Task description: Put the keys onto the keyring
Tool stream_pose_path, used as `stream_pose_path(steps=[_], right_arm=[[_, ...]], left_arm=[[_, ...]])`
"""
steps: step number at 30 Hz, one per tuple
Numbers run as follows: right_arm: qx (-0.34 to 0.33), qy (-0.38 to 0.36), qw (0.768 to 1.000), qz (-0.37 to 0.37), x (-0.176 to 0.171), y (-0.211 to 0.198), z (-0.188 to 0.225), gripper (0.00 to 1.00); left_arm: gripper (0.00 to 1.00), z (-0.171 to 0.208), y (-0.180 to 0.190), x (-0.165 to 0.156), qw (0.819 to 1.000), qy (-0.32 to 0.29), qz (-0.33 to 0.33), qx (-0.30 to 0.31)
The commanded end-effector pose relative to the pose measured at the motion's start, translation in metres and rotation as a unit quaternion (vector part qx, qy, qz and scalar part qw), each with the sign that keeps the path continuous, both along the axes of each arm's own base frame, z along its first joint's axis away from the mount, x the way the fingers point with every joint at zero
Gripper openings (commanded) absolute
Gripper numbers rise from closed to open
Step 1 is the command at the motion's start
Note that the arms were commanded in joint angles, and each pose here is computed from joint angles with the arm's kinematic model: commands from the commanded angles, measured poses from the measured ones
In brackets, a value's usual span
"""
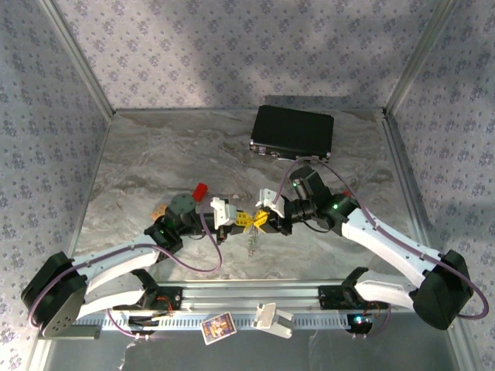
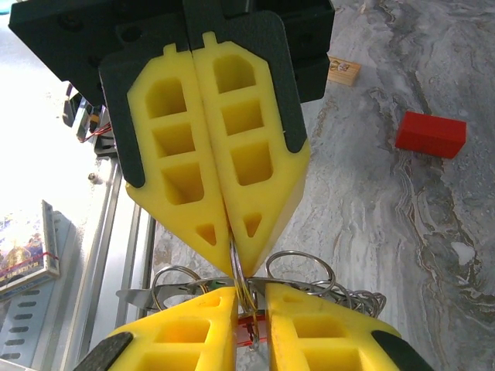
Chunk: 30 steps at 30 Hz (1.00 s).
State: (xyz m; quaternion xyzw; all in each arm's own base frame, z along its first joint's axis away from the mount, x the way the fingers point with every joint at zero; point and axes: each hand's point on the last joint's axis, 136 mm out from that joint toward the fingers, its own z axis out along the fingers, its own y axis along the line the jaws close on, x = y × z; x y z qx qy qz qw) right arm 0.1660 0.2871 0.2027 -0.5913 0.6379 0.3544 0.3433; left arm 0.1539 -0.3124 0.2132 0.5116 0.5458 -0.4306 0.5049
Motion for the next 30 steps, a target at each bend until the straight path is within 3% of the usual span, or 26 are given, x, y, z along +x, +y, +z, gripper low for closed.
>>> stream_pose_path(steps=[1, 4, 7, 10, 12, 15, 21, 25, 30], right_arm=[[0.015, -0.002, 1.0, 0.007, 0.001, 0.004, 0.013, 0.18], [0.013, -0.001, 1.0, 0.01, 0.0, 0.004, 0.015, 0.15], [0.011, -0.001, 1.0, 0.013, -0.001, 0.004, 0.015, 0.04], [0.001, -0.004, 1.0, 0.014, -0.001, 0.003, 0.014, 0.0], [-0.011, -0.008, 1.0, 0.015, -0.001, 0.003, 0.014, 0.0], [-0.048, -0.015, 0.999, 0.021, -0.003, 0.001, 0.006, 0.0], [-0.13, -0.023, 0.991, 0.033, -0.005, -0.006, -0.012, 0.0], [-0.131, -0.033, 0.99, 0.036, -0.005, -0.004, -0.008, 0.0], [-0.125, -0.037, 0.991, 0.038, -0.005, 0.0, -0.004, 0.0]], left_arm=[[0.0, 0.015, -0.002, -0.005, 0.999, -0.018, -0.015, -0.023], [0.0, 0.015, -0.003, -0.004, 1.0, -0.017, -0.015, -0.021], [0.0, 0.015, -0.003, -0.004, 1.0, -0.018, -0.015, -0.017], [0.1, 0.015, -0.002, -0.002, 1.0, -0.017, -0.007, -0.01], [0.25, 0.013, -0.001, 0.0, 1.0, -0.02, -0.002, -0.001], [0.32, 0.007, 0.0, 0.003, 0.999, -0.02, 0.005, 0.031], [0.25, -0.003, 0.001, 0.002, 0.996, -0.012, -0.006, 0.087], [0.17, -0.007, 0.001, 0.0, 0.995, -0.01, -0.017, 0.1], [0.19, -0.008, -0.001, -0.002, 0.994, -0.005, -0.025, 0.103]])
